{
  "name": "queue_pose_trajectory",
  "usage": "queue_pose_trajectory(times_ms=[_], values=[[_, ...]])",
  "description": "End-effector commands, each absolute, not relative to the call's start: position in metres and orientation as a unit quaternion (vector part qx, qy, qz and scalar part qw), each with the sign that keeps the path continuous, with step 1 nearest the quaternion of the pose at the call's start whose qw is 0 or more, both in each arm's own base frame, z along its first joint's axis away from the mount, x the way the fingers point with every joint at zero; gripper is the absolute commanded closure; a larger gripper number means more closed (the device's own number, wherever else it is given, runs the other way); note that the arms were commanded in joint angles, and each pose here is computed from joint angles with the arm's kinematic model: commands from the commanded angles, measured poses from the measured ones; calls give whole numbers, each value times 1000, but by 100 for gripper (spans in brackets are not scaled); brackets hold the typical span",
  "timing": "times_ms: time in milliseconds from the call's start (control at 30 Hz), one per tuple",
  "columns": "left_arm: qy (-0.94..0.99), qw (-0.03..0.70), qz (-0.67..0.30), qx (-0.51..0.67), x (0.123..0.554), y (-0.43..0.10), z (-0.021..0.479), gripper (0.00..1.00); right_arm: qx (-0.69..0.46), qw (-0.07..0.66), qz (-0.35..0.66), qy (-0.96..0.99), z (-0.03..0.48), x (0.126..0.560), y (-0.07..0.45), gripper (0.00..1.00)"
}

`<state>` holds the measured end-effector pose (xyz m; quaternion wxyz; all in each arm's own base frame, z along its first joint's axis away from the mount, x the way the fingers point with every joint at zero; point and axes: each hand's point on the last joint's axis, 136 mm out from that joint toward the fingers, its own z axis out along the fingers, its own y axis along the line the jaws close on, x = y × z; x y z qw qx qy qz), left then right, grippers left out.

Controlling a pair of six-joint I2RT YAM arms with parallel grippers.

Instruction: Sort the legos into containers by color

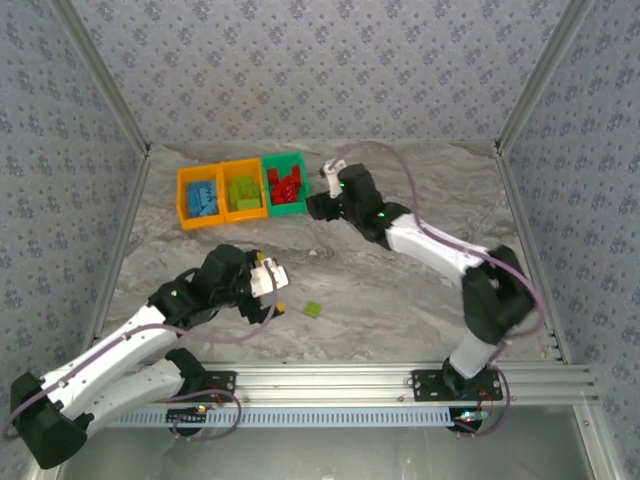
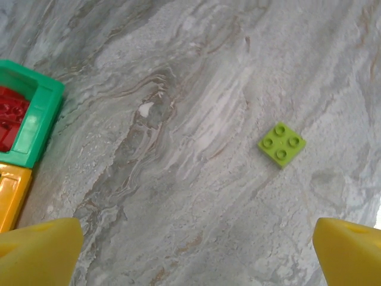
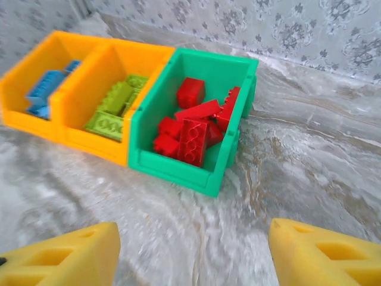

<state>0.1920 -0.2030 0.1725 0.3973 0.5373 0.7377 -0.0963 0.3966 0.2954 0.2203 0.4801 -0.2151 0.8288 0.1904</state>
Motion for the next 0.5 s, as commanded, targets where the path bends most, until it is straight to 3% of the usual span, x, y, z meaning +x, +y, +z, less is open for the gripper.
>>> queue_pose_trajectory(times_ms=[0,167,300,467], values=[[783,418,-155,434,202,-216,218,5,-218,447,216,840,222,352,272,23],[876,334,-181,297,208,-228,209,14,-181,350,197,898,213,280,220,7],[917,250,-148,273,194,-246,175,15,-152,296,201,921,203,235,192,1],[933,186,-130,281,179,-281,126,15,-127,285,207,927,193,208,170,0]])
